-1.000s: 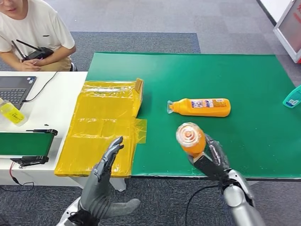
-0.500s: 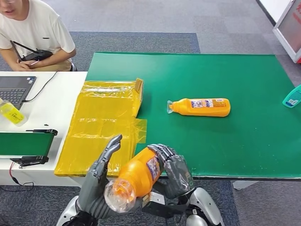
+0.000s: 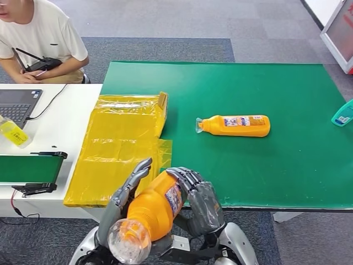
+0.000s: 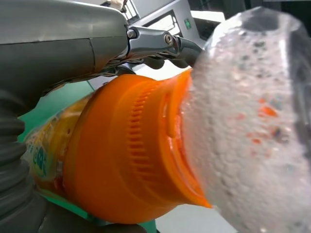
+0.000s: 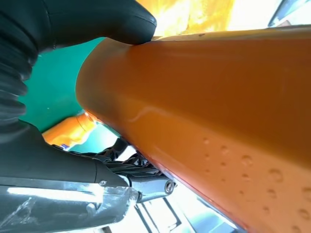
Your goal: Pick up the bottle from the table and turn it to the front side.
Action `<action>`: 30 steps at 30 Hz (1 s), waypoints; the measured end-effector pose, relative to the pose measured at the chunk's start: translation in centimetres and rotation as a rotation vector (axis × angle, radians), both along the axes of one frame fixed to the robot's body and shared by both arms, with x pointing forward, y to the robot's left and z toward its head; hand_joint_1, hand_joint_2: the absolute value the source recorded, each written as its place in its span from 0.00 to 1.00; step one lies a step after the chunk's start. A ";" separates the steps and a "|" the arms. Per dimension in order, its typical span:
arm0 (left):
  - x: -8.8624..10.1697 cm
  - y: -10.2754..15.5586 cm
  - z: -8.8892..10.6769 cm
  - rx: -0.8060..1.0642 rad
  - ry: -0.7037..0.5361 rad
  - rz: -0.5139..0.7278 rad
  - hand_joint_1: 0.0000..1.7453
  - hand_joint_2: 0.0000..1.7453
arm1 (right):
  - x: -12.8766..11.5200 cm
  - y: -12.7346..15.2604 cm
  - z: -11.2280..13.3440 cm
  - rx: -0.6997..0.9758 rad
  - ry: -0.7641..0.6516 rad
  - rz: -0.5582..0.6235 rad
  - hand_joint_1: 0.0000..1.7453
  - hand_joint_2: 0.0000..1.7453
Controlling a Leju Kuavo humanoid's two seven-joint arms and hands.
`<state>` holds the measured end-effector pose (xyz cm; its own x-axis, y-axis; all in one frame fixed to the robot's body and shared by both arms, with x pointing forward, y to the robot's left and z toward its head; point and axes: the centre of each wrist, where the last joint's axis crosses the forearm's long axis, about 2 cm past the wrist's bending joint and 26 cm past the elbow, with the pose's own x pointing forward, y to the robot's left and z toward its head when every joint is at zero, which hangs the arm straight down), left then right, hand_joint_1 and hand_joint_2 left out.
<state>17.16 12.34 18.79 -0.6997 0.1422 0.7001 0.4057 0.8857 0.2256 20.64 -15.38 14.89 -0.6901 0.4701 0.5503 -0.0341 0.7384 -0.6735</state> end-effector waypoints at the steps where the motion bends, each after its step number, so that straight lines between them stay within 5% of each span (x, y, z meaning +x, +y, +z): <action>1: 0.1 -0.1 0.1 -0.003 -0.001 -0.009 0.00 1.00 | 0.0 0.0 0.1 0.004 -0.005 -0.001 1.00 1.00; 4: 0.3 -0.3 0.2 -0.009 -0.004 -0.023 0.00 1.00 | 0.0 0.1 0.4 0.012 -0.019 -0.001 1.00 1.00; 7: 0.4 -0.4 0.3 -0.011 -0.009 -0.030 0.17 1.00 | -0.1 0.1 0.6 0.017 -0.030 0.002 1.00 1.00; 11: 0.4 -0.5 0.4 -0.009 -0.012 -0.037 1.00 1.00 | -0.1 0.1 0.9 0.027 -0.040 0.004 1.00 1.00; 22: 0.6 -0.6 0.7 -0.004 -0.017 -0.039 1.00 1.00 | -0.3 0.1 0.8 0.033 -0.042 0.012 1.00 1.00; 23: 0.6 -0.6 0.7 -0.003 -0.017 -0.038 1.00 1.00 | -0.3 0.1 0.8 0.034 -0.041 0.014 0.94 1.00; 27: 0.7 -0.6 0.7 0.000 -0.008 -0.028 1.00 1.00 | -0.6 0.3 0.8 0.040 -0.040 0.028 0.00 1.00; 30: 0.6 -0.5 0.1 0.023 0.026 0.014 1.00 1.00 | -0.9 0.8 1.1 0.056 -0.047 0.053 0.00 1.00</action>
<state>17.80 11.86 18.92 -0.6832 0.1165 0.7209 0.3992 0.8862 0.2351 19.74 -14.59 16.04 -0.7388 0.4014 0.5413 -0.0439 0.7729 -0.6330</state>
